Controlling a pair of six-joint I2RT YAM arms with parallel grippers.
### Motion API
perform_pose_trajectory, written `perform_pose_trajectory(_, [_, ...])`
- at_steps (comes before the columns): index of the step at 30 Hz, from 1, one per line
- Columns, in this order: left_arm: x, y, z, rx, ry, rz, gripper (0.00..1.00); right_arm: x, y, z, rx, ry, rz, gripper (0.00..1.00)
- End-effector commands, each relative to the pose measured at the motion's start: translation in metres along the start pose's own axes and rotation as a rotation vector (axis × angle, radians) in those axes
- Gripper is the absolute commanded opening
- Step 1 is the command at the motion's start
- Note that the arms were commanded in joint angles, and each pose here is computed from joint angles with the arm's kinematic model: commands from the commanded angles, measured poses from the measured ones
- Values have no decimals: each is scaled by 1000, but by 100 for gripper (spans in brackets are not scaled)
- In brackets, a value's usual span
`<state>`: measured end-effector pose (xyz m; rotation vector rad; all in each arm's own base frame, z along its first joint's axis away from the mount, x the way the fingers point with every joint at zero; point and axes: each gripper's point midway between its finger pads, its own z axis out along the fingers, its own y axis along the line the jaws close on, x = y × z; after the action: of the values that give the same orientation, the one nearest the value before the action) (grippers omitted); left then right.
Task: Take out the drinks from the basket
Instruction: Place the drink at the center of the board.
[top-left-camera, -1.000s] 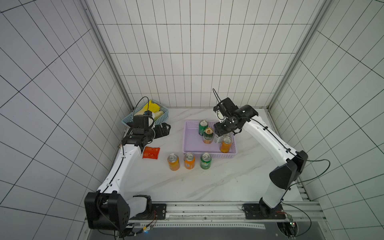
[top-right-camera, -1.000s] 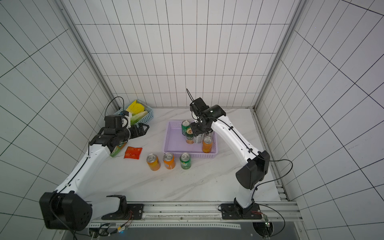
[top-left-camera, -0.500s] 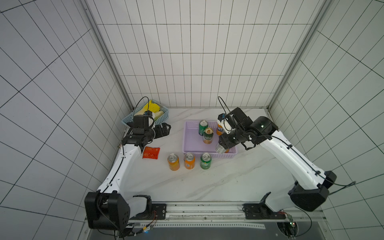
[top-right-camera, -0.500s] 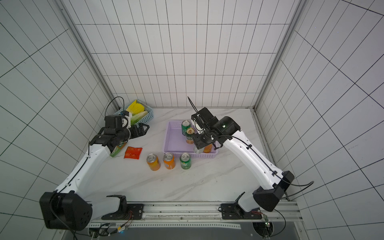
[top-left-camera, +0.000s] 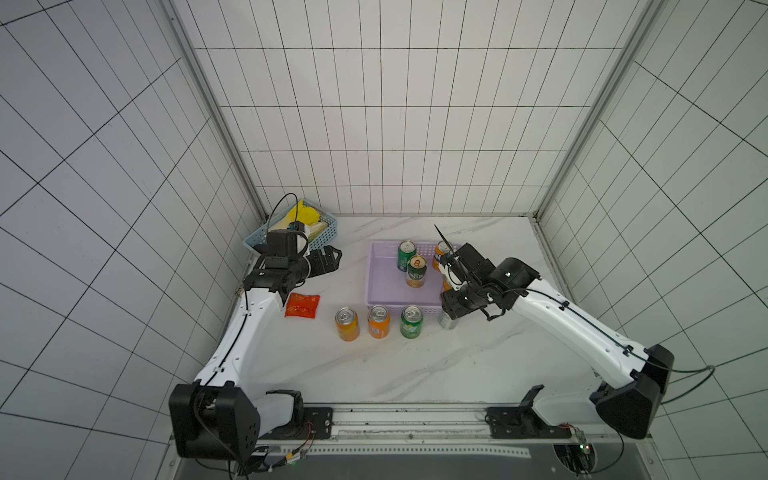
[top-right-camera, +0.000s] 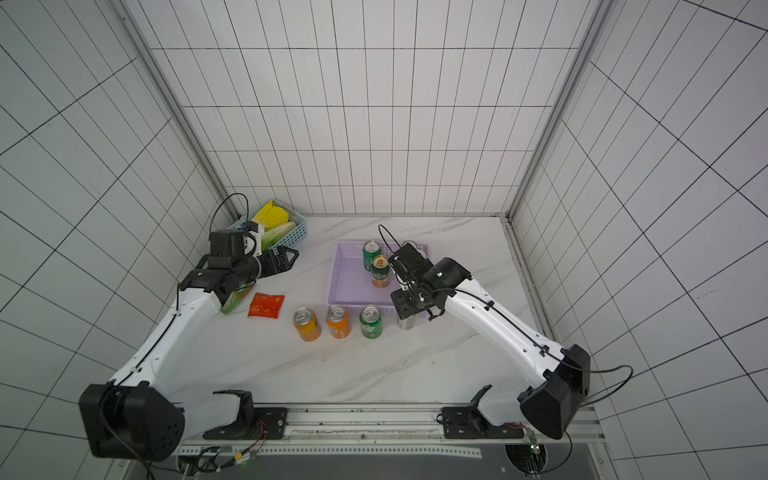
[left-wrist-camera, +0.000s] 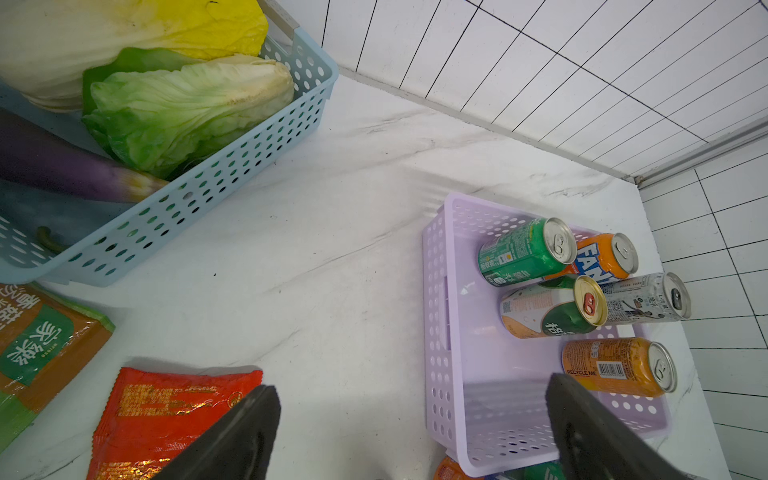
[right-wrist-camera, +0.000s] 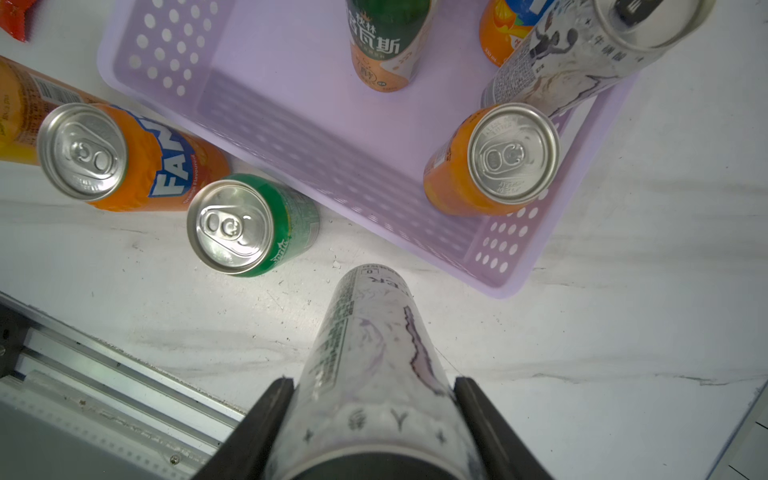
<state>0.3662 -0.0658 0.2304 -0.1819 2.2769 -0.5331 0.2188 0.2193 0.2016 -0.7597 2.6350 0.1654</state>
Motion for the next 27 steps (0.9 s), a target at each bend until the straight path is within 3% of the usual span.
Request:
perform_pose_trajectory(1, [-4,-2,1,12,-16,17,98,-16,1,5,12,-83,19,47])
perform_pose_trajectory(16, [-3,-2,2,12,-12,16,98,-2,6,57,16,13,19,47])
perform_pose_trajectory(27, [-3,-1,2,10,-11,15,98,9,6,72,14,51,24,48])
